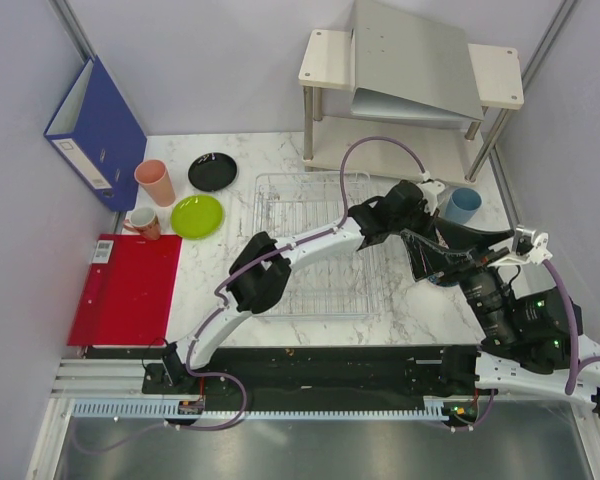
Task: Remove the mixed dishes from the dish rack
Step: Place the bowl at the center of the board.
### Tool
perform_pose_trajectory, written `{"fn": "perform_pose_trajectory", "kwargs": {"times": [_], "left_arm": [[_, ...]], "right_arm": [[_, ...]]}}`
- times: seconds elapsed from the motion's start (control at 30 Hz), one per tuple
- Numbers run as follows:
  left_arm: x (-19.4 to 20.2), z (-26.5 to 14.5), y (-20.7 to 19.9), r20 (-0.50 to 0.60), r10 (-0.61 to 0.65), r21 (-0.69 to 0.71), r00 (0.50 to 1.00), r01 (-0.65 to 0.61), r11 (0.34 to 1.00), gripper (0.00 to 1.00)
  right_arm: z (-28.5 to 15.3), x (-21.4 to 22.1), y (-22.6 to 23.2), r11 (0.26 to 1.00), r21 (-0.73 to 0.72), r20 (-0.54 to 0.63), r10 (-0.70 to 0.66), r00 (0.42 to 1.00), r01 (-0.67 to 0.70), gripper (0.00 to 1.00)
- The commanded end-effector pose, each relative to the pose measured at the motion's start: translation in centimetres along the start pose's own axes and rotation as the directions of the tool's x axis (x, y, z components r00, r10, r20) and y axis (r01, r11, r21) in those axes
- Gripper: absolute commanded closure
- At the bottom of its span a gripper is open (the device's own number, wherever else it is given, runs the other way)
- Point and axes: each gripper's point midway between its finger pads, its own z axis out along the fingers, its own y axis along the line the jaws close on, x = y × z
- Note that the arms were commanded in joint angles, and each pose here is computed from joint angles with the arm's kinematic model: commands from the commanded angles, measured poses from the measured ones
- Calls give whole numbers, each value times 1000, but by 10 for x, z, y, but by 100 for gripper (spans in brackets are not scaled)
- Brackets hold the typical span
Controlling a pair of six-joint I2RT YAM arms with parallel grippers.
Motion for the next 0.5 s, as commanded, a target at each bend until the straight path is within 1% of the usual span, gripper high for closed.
{"fn": "perform_pose_trajectory", "kwargs": {"times": [0.0, 0.27, 0.37, 0.4, 0.47], "left_arm": [[-37, 5, -17, 118, 7, 33, 993, -11, 999, 98], [-25, 17, -9, 107, 5, 2, 994, -5, 1000, 97], [-25, 19, -10, 110, 10, 0, 994, -10, 1000, 85], [-25, 19, -9, 112, 8, -4, 994, -8, 1000, 76], [-27, 19, -9, 118, 11, -7, 993, -10, 1000, 65]], "right_arm": [[-2, -5, 0, 1000, -13, 21, 21, 1000, -20, 2], [-2, 4, 1, 1000, -18, 6, 2, 1000, -2, 2], [-2, 7, 0, 1000, -18, 4, -2, 1000, 2, 2], [-2, 7, 0, 1000, -21, 4, 1, 1000, -1, 2], [-3, 8, 0, 1000, -20, 3, -2, 1000, 2, 2]]}}
